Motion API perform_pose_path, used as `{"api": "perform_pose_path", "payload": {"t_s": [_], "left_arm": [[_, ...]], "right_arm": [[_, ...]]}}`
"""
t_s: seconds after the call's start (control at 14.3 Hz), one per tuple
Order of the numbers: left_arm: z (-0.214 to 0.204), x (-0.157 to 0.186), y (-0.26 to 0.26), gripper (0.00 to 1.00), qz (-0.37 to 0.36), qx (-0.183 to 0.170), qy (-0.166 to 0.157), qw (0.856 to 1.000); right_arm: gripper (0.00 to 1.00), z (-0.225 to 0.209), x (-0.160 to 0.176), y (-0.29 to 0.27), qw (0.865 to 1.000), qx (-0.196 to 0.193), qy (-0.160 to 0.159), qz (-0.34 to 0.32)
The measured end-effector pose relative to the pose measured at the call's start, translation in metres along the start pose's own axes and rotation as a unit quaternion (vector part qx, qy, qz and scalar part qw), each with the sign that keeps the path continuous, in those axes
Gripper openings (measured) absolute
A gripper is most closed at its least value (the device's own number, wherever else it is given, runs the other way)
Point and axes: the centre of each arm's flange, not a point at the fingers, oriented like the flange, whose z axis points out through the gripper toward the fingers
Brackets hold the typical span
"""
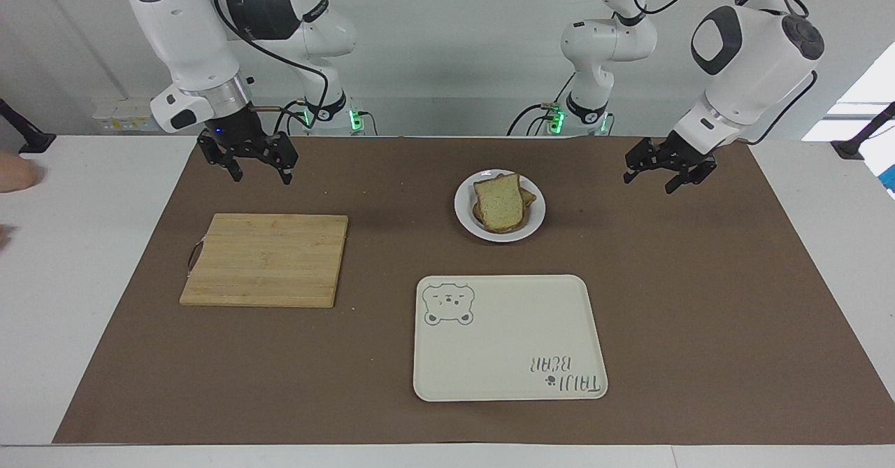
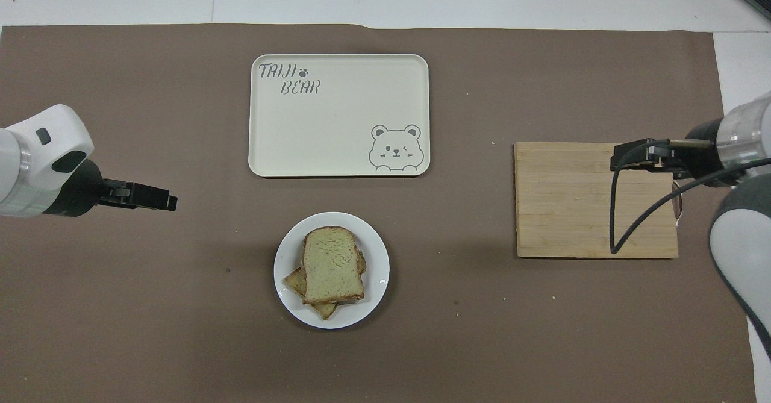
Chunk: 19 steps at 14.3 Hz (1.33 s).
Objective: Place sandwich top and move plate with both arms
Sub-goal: 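Reach the left gripper to the white plate rim and grasp it, then slide the white plate with the left gripper onto the bear tray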
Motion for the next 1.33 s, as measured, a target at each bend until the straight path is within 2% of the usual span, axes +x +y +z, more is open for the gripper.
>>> {"api": "perform_pose_path", "payload": {"t_s": [0.49,0.7,0.84,1.19,1.26,1.33], "left_arm": [[0.078,-0.012,0.025,1.0,0.062,-0.064,0.004,0.996],[0.135,-0.027,0.045,1.0,0.074,-0.063,0.015,0.995],[0.174,-0.044,0.06,1.0,0.08,-0.056,0.01,0.995],[0.221,-0.073,0.07,1.0,0.079,-0.049,0.013,0.996],[0.227,-0.077,0.071,0.91,0.075,-0.053,0.013,0.996],[0.23,-0.08,0.072,0.91,0.07,-0.056,0.014,0.996]], "right_arm": [[1.0,-0.07,-0.01,0.023,1.0,-0.026,-0.011,-0.011],[1.0,-0.083,-0.019,0.025,0.999,-0.039,-0.012,-0.012],[1.0,-0.085,-0.022,0.024,0.999,-0.039,-0.014,-0.014],[1.0,-0.083,-0.022,0.025,0.999,-0.036,-0.015,-0.012],[1.0,-0.083,-0.022,0.025,0.999,-0.036,-0.015,-0.012],[1.0,-0.082,-0.022,0.025,0.999,-0.036,-0.016,-0.012]]}}
